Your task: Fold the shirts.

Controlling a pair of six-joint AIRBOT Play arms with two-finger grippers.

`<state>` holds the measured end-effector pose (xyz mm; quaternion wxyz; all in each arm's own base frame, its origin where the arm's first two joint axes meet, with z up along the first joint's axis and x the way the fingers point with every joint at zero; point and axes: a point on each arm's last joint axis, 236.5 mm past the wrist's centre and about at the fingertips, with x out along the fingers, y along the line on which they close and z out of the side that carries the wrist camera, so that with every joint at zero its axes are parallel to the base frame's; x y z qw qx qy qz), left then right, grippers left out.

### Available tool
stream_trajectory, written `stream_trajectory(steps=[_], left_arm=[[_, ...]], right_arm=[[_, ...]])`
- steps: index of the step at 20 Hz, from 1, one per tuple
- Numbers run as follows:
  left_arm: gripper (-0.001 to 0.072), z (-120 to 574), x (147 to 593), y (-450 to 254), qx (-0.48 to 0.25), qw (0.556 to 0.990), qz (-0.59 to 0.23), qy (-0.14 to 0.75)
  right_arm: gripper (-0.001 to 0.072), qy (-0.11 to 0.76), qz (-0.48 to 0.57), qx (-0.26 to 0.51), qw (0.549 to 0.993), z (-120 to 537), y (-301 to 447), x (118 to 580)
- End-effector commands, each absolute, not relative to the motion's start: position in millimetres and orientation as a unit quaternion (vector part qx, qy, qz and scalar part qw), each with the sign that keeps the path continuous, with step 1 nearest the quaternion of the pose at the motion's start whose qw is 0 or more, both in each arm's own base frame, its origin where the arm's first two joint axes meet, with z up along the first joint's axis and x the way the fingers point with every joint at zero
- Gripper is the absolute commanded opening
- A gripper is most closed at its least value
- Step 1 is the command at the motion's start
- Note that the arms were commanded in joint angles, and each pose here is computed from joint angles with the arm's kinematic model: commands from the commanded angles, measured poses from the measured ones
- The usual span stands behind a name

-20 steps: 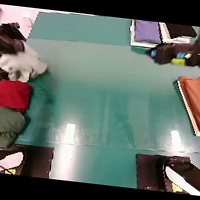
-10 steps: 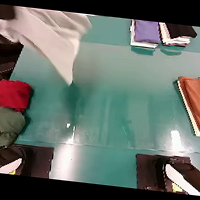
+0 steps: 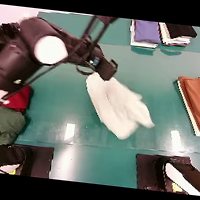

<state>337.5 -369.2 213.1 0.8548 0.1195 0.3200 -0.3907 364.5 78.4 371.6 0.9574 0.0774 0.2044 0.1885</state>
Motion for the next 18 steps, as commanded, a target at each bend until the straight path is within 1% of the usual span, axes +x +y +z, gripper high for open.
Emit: stream_trajectory(steps=[1,3,5,7,8,9,10,13,15,16,17,18], left_arm=[[0.0618,189,364,-372,0.091,0.855,-0.381,0.341],[0.0618,182,399,-327,0.068,0.869,-0.328,0.364],[0.0618,171,427,-279,0.045,0.876,-0.279,0.392],[0.0618,156,444,-244,0.021,0.874,-0.246,0.418],[0.0617,148,450,-233,0.009,0.872,-0.237,0.429],[0.0618,140,454,-225,-0.002,0.869,-0.229,0.439],[0.0618,131,458,-219,-0.008,0.867,-0.223,0.446],[0.0618,103,463,-220,-0.012,0.854,-0.219,0.472],[0.0618,86,463,-230,-0.022,0.841,-0.231,0.489],[0.0618,77,463,-233,-0.027,0.834,-0.234,0.498],[0.0618,68,464,-234,-0.025,0.830,-0.235,0.505],[0.0617,61,464,-234,-0.025,0.827,-0.234,0.511]], right_arm=[[0.0022,0.262,0.191,0.083,0.942,332,79,364],[0.0022,0.341,0.185,0.088,0.917,279,74,357],[0.0022,0.430,0.166,0.105,0.882,216,59,345],[0.0033,0.513,0.122,0.122,0.841,149,32,326],[0.0213,0.556,0.095,0.129,0.816,114,16,312],[0.0462,0.590,0.074,0.137,0.792,83,4,297],[0.0548,0.621,0.056,0.151,0.767,53,-5,280],[0.0546,0.667,0.048,0.187,0.719,-13,-7,242],[0.0544,0.683,0.042,0.198,0.702,-42,-3,226],[0.0527,0.685,0.039,0.201,0.699,-53,-1,221],[0.0451,0.686,0.039,0.202,0.698,-61,0,218],[0.0441,0.687,0.038,0.199,0.698,-68,2,215]])
